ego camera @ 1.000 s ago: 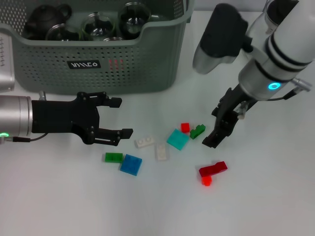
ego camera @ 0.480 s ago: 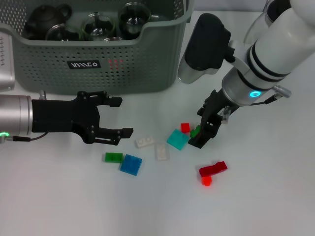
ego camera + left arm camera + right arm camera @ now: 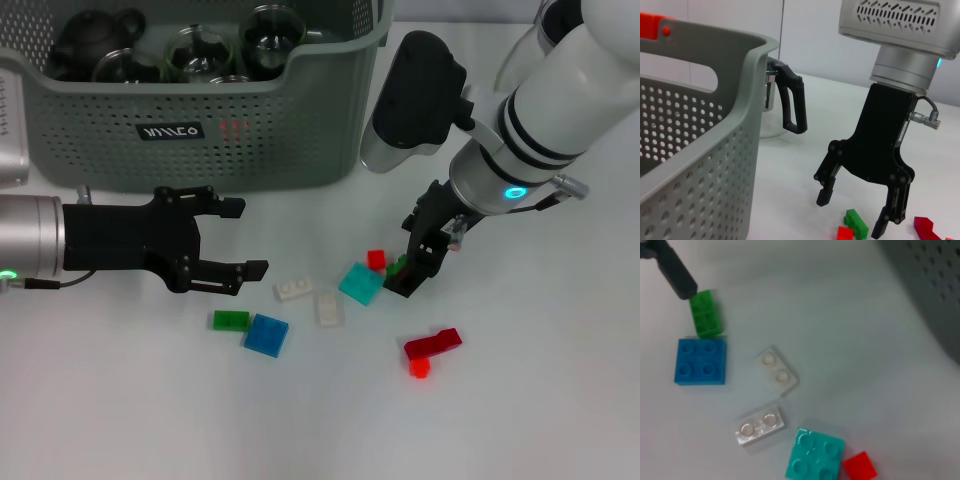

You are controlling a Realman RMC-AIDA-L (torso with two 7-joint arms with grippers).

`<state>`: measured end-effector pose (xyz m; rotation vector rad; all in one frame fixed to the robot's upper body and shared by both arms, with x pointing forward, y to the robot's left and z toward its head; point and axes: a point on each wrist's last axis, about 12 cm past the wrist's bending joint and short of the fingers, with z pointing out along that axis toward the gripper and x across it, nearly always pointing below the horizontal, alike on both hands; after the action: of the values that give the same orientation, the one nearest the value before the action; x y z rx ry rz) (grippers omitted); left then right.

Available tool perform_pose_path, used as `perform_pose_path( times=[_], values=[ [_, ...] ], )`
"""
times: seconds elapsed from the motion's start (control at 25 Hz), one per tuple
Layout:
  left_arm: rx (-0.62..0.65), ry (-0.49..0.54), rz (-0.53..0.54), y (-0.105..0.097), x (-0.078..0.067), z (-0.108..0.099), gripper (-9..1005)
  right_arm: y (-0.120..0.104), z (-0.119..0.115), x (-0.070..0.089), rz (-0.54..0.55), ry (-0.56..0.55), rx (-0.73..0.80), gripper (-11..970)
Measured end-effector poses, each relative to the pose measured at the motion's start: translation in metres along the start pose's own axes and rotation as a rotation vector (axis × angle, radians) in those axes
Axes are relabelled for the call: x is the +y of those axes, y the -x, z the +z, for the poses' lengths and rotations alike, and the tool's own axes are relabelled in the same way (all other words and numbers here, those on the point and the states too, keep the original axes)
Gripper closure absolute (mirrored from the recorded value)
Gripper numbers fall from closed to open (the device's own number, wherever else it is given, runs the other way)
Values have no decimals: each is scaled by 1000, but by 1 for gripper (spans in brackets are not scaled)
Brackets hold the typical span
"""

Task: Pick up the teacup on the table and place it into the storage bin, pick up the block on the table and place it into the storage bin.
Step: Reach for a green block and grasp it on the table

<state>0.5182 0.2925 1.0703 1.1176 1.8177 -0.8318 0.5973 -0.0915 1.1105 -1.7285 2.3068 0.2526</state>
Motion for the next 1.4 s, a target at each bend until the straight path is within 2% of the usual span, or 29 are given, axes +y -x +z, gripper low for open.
perform_pose_path(
  times=[0.76, 0.96, 1.4],
  values=[
    [-1, -1, -4, -1, -1, 1, 124, -2, 6, 0, 32, -16, 5, 75],
    [-1, 0, -3, -1, -1, 1, 124, -2, 7, 1, 38, -15, 12, 243],
    [0, 2, -5, -1, -1, 1, 124, -4, 5, 3, 43, 4, 36, 517]
  ],
)
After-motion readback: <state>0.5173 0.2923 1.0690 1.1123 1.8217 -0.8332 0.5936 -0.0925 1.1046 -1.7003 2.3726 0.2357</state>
